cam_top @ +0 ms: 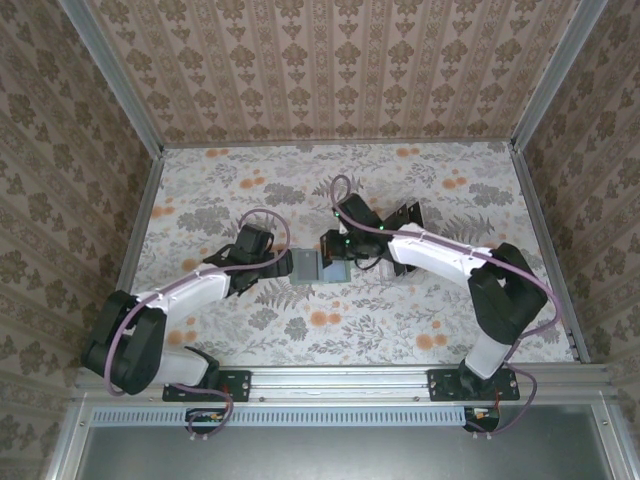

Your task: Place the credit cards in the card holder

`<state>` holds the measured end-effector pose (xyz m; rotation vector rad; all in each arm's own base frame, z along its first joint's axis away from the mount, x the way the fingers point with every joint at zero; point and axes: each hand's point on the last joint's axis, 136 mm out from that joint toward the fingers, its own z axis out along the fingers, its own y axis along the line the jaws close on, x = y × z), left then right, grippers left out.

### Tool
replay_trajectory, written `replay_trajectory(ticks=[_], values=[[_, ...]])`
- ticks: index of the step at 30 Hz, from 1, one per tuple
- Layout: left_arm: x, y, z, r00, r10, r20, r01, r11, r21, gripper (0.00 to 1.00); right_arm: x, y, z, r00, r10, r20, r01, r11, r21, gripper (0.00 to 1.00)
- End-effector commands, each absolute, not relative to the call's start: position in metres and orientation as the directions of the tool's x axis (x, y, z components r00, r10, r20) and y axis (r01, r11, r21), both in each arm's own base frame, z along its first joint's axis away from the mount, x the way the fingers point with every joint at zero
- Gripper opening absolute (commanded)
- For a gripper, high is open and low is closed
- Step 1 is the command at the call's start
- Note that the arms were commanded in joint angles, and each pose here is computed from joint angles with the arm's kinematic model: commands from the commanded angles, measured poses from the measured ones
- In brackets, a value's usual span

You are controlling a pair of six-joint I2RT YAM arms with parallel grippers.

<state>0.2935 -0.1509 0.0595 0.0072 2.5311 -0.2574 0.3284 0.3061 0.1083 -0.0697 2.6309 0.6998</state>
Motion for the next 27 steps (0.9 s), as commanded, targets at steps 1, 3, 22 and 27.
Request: replay_trajectory(ticks=[1,3,22,27], values=[[0.296,-0.149,0.062,-0.831,-0.016,-0.556,0.075,0.987,-0.140,1.00,0.342,0.328,0.112,-0.895,0.143,-0.423,-0.141,0.809,0.571,0.00],[0.297,-0.150,0.061,-0.833,-0.013,-0.553,0.075,0.988,-0.136,1.00,0.341,0.329,0.105,-0.899,0.147,-0.412,-0.134,0.803,0.581,0.00],[0.308,-0.172,0.058,-0.838,0.061,-0.543,0.139,0.985,-0.105,1.00,0.325,0.296,0.059,-0.915,0.142,-0.379,-0.086,0.847,0.524,0.00],[0.308,-0.178,0.057,-0.834,0.092,-0.545,0.165,0.982,-0.086,1.00,0.323,0.289,0.048,-0.922,0.148,-0.358,-0.066,0.852,0.520,0.00]])
